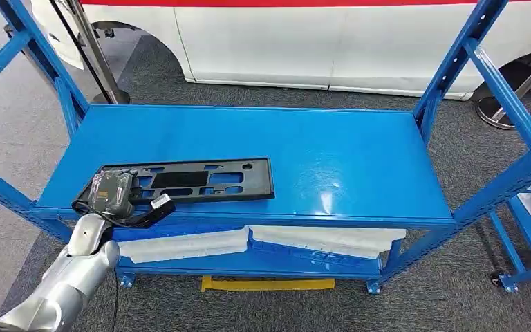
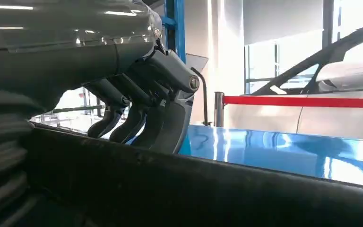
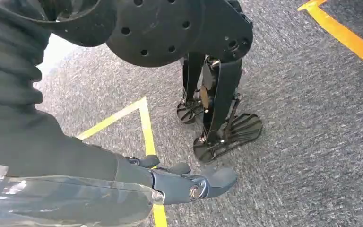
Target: Take the parts from the cabinet and place them on the table.
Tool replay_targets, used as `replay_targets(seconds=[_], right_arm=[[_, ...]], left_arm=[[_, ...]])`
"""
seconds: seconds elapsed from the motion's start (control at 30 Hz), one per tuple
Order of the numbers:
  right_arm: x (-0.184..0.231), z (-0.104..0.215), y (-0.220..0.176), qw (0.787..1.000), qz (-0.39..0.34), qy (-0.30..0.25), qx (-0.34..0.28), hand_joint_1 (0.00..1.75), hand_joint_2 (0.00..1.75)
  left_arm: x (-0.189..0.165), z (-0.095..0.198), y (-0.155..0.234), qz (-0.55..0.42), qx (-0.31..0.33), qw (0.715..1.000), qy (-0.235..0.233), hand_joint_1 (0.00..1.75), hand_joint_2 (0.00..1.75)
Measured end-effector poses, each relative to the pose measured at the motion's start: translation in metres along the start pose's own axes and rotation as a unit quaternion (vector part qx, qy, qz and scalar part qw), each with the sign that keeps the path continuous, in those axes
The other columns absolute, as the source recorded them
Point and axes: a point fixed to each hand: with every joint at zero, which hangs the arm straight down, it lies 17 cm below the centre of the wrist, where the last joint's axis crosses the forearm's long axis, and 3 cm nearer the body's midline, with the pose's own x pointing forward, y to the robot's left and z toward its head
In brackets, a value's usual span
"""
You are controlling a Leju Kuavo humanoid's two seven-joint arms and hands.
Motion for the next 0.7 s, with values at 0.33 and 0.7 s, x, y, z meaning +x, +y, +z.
replay_targets(seconds=[0.33, 0.7], right_arm=[[0.000, 0.000, 0.000, 1.000, -0.001, 0.000, 0.000, 0.00, 1.75], [0.000, 0.000, 0.000, 1.000, 0.000, 0.000, -0.001, 0.00, 1.75]], left_arm=[[0.000, 0.000, 0.000, 0.000, 0.000, 1.000, 0.000, 1.75, 1.75], [0.012, 0.002, 0.009, -0.061, 0.017, 0.998, -0.021, 1.75, 1.75]])
